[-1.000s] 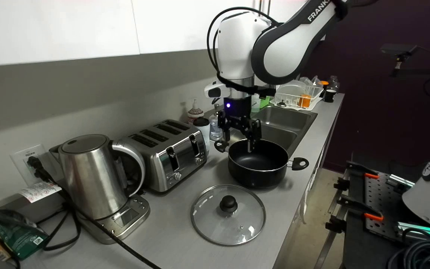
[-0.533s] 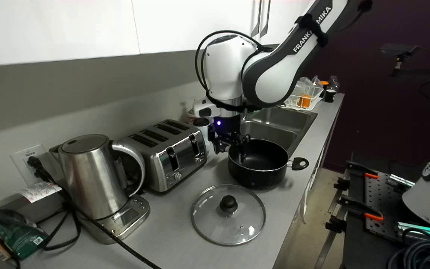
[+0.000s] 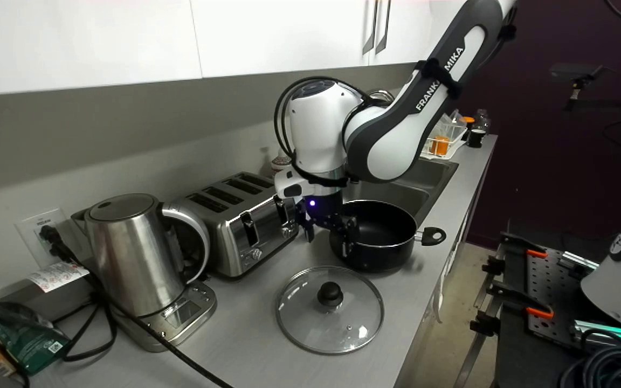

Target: Put the lid on the pot

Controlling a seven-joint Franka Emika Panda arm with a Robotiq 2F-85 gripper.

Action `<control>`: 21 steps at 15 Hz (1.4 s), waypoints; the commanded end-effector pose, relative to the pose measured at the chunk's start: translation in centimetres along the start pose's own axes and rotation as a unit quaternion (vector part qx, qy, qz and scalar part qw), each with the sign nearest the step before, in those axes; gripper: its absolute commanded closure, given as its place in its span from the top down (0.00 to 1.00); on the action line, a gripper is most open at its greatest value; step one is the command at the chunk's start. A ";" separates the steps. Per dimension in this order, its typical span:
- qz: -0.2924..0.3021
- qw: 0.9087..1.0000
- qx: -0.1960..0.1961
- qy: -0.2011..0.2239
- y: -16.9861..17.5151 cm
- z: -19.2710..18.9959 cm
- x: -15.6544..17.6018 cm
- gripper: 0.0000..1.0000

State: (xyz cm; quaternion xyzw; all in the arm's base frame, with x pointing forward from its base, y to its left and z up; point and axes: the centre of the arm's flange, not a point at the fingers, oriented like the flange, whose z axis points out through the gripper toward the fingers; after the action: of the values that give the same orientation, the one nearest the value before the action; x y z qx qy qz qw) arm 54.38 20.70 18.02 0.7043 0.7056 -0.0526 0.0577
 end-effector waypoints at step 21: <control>-0.072 0.997 0.008 -0.012 1.6 8.2 5.1 1.00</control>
State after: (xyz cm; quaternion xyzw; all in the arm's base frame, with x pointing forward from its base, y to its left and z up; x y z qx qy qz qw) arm 55.61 24.18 9.92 0.6634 0.7432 -0.0706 0.0510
